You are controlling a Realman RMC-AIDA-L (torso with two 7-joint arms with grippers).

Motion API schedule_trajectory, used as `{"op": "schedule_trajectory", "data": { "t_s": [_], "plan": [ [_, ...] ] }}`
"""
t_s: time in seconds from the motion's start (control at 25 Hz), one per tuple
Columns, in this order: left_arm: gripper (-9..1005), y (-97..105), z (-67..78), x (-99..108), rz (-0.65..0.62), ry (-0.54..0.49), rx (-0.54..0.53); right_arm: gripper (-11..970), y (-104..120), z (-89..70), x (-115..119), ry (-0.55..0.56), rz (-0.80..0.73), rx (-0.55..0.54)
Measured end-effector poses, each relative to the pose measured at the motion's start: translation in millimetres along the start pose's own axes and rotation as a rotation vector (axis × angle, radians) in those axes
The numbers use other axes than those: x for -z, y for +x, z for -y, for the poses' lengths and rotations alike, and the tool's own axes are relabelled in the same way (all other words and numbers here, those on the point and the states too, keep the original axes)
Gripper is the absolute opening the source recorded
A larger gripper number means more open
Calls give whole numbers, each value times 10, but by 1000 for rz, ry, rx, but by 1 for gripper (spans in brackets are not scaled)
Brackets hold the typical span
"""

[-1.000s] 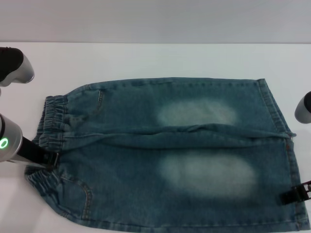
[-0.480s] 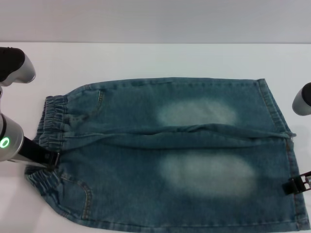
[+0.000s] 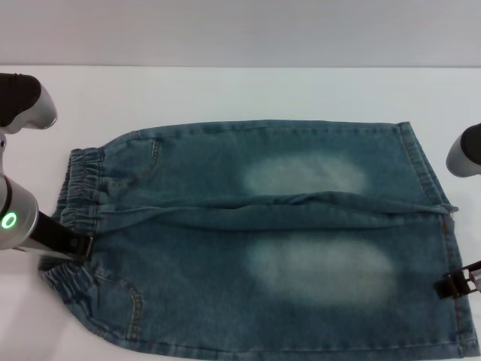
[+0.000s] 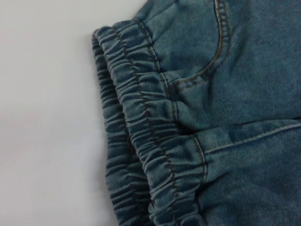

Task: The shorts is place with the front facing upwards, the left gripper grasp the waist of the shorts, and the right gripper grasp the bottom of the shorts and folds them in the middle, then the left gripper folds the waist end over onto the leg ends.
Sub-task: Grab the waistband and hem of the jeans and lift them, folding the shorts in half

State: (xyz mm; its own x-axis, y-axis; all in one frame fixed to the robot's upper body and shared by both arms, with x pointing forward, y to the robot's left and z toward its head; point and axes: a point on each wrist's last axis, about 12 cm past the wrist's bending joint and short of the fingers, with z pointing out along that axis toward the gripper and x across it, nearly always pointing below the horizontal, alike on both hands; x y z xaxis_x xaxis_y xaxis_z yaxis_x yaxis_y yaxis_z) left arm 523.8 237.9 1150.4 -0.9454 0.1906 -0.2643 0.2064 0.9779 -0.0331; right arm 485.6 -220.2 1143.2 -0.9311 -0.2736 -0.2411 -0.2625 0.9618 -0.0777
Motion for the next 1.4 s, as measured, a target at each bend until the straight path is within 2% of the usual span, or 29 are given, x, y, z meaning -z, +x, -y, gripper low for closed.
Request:
{"op": "schedule_trajectory", "data": {
  "t_s": [0.12,0.32,0.88,1.4],
  "plan": [
    [29,-3,-8,4,2,-1,3,379,16,-14,60,1,-8,8],
    [29,-2,-14,0,0,-1,5,544,29,-11,94,4,-18,8],
    [28,-48,0,-7,-7,-4,-16,525,120,0,75,8,-67,-7],
    [29,-62,-1,-30,-4,-4,-30,512,189,-84,49,7,-100,-5]
  ]
}}
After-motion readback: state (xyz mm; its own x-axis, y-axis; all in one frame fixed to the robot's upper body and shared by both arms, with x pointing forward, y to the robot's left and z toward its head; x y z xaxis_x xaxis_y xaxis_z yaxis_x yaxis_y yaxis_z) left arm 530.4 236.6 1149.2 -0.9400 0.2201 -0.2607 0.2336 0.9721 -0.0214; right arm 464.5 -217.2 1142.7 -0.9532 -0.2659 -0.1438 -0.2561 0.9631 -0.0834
